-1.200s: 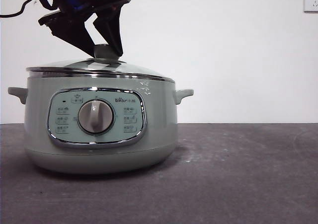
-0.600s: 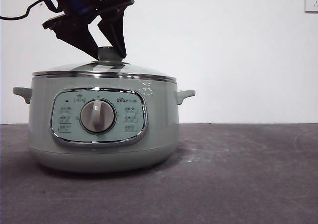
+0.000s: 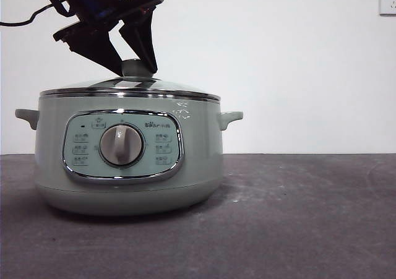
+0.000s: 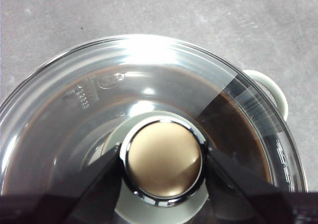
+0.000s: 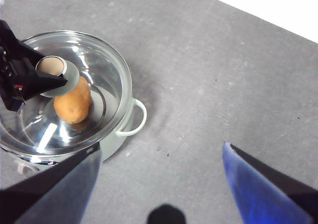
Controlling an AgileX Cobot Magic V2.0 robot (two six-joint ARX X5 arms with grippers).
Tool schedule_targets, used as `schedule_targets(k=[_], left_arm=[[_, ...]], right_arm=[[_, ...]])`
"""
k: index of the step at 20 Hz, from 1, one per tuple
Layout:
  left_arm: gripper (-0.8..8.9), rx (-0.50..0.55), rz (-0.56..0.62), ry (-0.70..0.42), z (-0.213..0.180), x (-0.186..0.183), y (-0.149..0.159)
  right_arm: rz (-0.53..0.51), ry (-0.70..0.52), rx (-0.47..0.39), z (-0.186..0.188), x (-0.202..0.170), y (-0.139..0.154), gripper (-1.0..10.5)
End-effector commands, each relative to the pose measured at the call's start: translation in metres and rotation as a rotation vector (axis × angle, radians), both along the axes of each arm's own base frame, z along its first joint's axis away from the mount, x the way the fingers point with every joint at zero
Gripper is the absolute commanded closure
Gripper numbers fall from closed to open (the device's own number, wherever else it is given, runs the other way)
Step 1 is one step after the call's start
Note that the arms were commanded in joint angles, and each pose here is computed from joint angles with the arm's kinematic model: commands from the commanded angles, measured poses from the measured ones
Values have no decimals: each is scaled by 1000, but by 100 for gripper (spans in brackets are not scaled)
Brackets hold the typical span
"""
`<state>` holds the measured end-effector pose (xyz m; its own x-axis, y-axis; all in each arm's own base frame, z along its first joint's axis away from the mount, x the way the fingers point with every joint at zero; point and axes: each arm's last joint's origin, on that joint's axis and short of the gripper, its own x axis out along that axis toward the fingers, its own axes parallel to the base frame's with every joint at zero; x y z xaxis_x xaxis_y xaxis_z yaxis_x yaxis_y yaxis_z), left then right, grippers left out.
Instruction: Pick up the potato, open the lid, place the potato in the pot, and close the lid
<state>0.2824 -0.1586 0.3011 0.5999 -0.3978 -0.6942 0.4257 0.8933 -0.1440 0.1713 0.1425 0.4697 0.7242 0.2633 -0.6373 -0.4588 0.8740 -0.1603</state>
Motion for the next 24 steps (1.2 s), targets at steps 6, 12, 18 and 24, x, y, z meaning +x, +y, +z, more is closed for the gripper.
schedule_targets(k=[6, 12, 18, 24], left_arm=[[339, 31, -11, 104, -25, 1, -4], [340, -8, -15, 38, -6, -4, -2], [347, -104, -22, -146, 54, -47, 22], [822, -71, 8, -355, 100, -109, 61]], right_arm=[[-13, 6, 10, -1, 0, 0, 540], [-15, 9, 10, -1, 0, 0, 540], [-12, 36, -10, -5, -4, -3, 542], [-6, -47, 58, -34, -20, -18, 940]])
